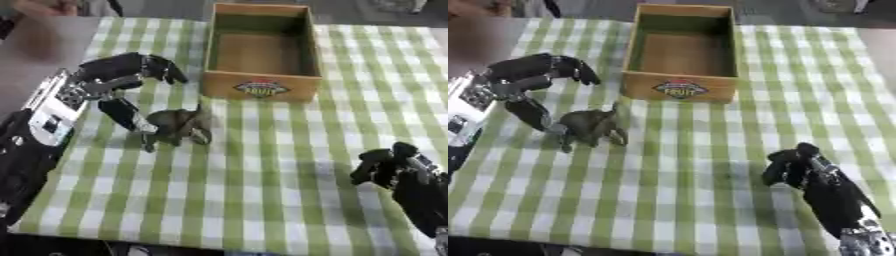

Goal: Pick up objects on the table and place them in the box.

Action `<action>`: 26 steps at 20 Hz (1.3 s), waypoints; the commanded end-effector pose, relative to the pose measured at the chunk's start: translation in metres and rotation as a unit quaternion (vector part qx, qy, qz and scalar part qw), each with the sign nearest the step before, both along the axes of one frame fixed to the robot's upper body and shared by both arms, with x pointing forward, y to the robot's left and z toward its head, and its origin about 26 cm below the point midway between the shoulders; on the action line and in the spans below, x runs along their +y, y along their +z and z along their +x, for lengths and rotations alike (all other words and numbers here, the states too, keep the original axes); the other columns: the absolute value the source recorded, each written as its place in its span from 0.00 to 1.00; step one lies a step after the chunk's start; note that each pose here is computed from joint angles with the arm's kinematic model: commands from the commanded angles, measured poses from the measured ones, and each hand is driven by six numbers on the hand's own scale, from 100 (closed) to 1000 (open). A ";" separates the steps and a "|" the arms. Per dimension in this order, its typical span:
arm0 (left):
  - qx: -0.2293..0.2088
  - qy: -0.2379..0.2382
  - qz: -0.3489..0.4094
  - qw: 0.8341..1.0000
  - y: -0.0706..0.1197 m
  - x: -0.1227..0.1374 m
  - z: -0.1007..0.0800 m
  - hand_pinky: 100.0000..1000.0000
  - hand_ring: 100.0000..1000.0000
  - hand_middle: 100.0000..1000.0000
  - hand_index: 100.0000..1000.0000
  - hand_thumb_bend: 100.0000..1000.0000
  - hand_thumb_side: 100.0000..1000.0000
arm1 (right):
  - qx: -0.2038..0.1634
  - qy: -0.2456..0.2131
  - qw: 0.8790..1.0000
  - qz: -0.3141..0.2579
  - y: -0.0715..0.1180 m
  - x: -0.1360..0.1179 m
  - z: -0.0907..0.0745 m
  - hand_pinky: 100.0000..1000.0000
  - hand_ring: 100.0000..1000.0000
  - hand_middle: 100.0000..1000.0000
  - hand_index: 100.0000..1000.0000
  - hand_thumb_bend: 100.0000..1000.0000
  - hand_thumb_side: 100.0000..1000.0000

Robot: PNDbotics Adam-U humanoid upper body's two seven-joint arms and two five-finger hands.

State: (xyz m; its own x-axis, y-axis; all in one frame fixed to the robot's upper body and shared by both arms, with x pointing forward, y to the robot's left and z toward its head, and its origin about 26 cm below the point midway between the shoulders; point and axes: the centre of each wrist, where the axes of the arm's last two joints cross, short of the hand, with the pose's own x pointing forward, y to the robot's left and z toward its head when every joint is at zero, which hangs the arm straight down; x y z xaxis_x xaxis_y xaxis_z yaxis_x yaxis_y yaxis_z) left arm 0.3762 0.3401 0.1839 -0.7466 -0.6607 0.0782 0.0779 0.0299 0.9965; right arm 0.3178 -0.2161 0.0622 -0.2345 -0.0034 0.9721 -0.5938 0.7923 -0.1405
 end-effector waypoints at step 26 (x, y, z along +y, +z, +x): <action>0.031 -0.060 0.182 0.981 -0.023 0.001 0.020 0.61 0.58 0.63 0.84 0.56 0.49 | -0.012 0.006 1.000 -0.010 0.006 -0.001 0.001 0.57 0.57 0.48 0.66 0.00 1.00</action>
